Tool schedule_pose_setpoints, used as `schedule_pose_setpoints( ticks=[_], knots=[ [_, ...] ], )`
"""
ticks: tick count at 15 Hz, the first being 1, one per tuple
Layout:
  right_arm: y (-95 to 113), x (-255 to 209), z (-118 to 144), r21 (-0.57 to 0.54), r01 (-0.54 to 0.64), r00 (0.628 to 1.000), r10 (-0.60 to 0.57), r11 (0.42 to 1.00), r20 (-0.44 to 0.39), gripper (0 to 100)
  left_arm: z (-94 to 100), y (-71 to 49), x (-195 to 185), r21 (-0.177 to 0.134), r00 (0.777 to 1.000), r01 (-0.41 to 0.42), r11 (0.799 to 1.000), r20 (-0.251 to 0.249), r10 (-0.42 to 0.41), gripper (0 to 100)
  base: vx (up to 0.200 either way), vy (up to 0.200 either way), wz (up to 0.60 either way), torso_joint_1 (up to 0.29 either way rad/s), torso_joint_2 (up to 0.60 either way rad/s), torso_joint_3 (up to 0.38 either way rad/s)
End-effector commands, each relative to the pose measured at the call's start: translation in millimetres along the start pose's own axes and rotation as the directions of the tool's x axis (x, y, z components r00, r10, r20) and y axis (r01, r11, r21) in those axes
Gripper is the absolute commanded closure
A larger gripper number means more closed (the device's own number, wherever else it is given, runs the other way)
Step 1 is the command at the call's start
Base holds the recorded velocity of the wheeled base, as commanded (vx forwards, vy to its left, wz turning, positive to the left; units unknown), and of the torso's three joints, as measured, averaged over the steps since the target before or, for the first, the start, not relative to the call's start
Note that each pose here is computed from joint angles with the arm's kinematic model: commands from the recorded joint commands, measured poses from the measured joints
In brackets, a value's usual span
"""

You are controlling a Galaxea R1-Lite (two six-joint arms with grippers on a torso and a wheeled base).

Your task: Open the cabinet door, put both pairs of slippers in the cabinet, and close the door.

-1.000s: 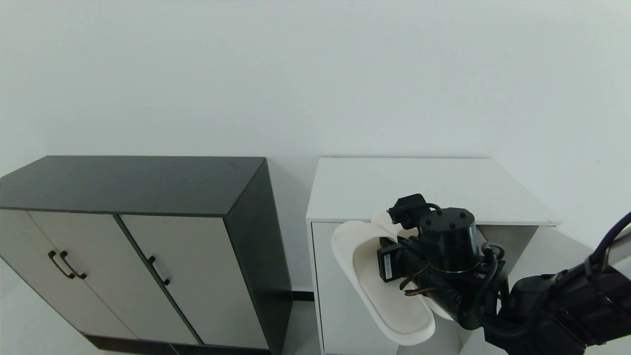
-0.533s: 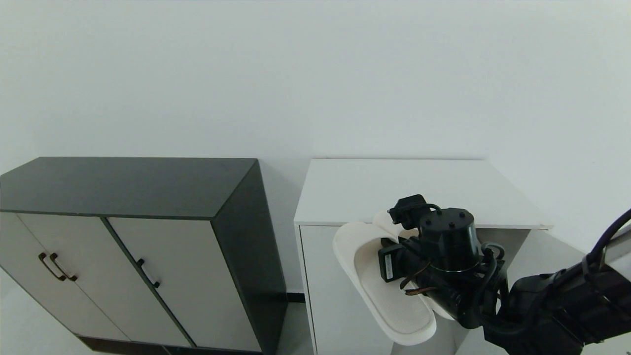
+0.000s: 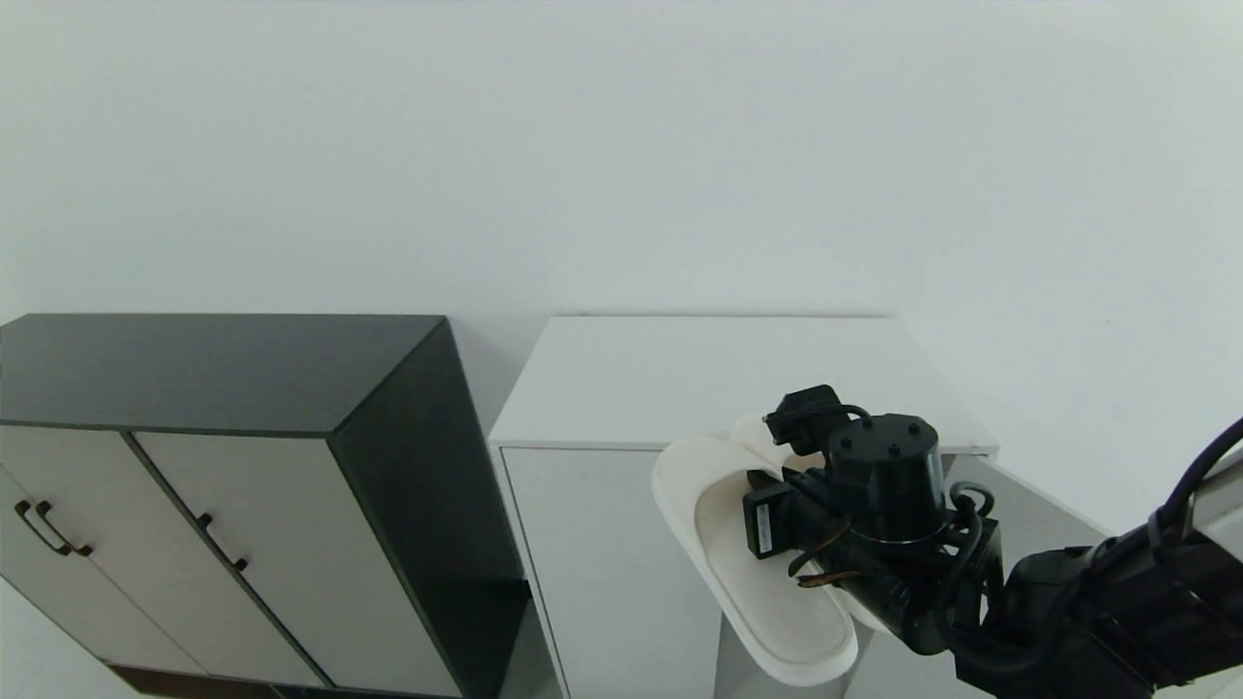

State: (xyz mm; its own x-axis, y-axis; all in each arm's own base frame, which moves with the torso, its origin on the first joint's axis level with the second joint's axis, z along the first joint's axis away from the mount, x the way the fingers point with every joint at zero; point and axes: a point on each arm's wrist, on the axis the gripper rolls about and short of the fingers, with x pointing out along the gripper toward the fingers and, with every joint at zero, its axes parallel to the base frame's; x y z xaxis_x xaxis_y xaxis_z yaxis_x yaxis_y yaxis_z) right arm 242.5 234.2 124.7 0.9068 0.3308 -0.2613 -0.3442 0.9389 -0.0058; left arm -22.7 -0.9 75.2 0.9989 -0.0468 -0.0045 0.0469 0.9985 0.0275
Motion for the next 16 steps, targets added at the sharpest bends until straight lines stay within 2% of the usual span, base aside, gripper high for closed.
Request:
schedule_pose_setpoints(
  ticks=[1,9,16],
  knots=[
    [0.3,-0.9,-0.1,0.001,-0.002,1.000,0.002,1.000,0.000,100,0.0,0.0,0.0,0.000,1.000,-0.001,1.000,0.000,0.001,100,0.000,-0.200,0.00,0.007,0.00,0.002],
    [-1.1,-3.1,-3.1,0.003,-0.003,1.000,0.003,1.000,0.007,100,0.0,0.0,0.0,-0.002,1.000,-0.001,1.000,0.000,0.001,100,0.000,-0.200,0.00,0.002,0.00,0.003],
    [-3.4,-12.3,-15.5,-0.043,-0.016,1.000,0.017,0.999,0.016,100,0.0,0.0,0.0,0.000,1.000,-0.001,1.000,0.000,0.001,100,0.000,0.000,0.00,0.000,0.00,0.000]
  ],
)
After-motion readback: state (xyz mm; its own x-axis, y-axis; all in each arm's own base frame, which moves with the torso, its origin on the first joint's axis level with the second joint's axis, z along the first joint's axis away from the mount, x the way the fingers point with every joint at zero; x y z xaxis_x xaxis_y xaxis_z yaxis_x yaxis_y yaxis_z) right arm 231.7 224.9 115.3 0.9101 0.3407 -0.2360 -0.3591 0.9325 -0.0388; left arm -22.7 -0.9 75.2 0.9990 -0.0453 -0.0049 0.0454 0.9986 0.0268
